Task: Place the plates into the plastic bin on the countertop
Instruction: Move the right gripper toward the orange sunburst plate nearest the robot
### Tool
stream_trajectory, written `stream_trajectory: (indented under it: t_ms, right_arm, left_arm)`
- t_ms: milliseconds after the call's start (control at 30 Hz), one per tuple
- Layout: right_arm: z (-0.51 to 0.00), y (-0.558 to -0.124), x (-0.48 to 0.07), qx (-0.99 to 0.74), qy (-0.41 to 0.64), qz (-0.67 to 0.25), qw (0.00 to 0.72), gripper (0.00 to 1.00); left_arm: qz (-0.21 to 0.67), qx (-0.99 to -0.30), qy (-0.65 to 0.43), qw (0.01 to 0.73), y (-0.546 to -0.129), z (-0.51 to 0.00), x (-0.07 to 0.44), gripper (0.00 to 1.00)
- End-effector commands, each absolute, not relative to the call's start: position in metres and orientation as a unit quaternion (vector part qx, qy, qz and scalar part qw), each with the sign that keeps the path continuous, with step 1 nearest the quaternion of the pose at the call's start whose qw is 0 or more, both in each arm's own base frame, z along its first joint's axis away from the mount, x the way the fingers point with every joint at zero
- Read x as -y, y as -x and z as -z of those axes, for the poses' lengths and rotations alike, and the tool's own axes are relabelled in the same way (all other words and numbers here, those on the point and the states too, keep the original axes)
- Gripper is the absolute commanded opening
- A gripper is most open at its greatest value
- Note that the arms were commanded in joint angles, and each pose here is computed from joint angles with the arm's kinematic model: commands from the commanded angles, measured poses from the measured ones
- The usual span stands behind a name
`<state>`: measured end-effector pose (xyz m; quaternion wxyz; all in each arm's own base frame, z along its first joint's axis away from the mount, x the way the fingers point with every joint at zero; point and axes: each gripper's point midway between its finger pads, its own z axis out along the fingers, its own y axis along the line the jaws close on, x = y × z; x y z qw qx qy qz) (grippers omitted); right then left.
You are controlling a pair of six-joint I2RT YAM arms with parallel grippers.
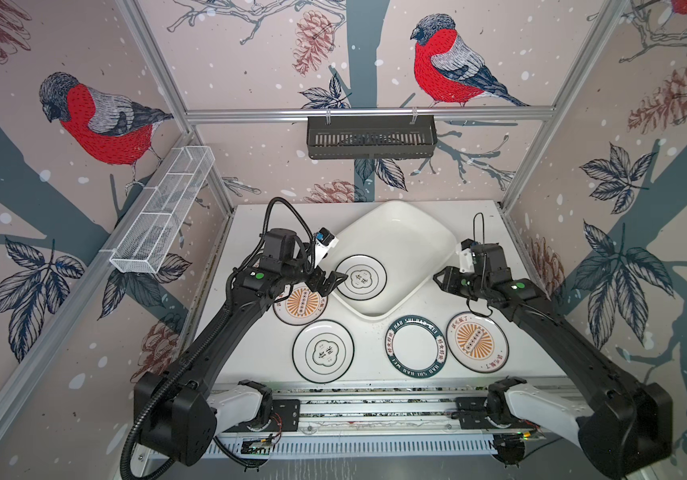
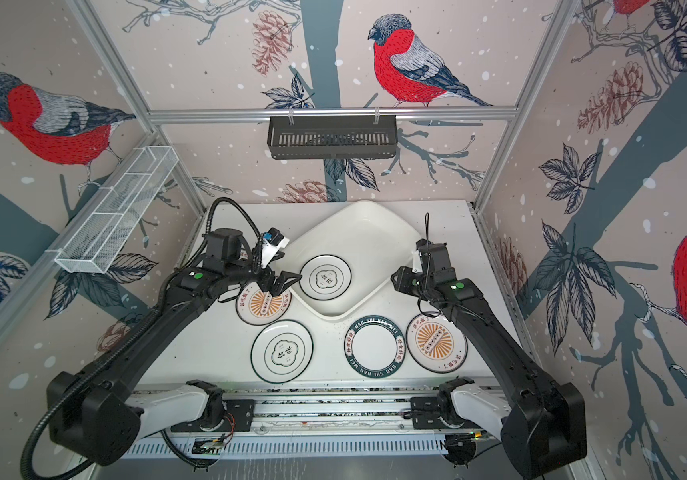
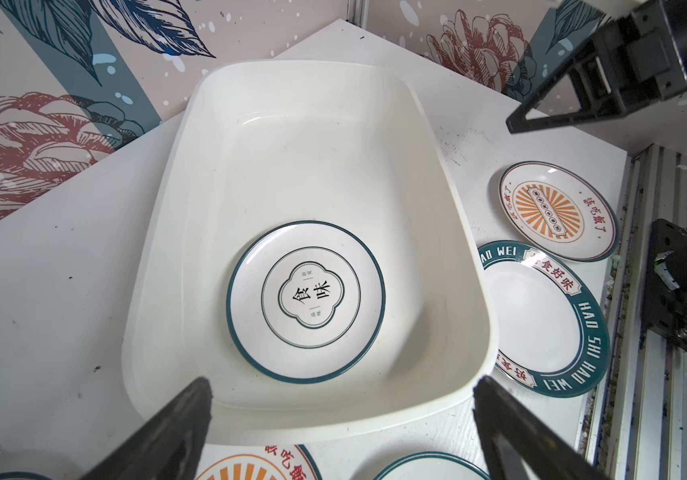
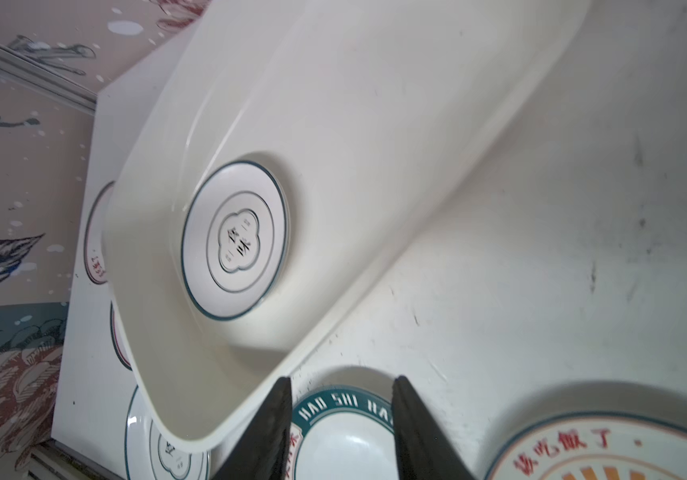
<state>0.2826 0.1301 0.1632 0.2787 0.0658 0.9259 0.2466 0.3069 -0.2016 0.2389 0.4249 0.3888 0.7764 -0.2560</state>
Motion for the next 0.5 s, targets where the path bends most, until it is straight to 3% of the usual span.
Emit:
stream_trajectory:
  t_ms: [0,333,467]
  right_arm:
    - [-0.141,-0.253,-0.118,-0.942,-0.107,-0.227,0.224,0.44]
    - [-0.103,-0.192,-0.095,-0.97,-0.141,-0.173,0.099,0.49]
    - [-0.085,-0.184,-0.081,-0.966,-0.178,-0.165,0.084,0.5]
  left_arm:
    - [0.274,-0.758,-0.396,0.44,-0.311,-0.247,0.211,0.97]
    - [0.291,-0.746,-0.403,0.443,-0.31,-0.249,0.219,0.97]
    - [0.297,-0.741,-0.402,0.448,-0.308,-0.252,0.221,0.97]
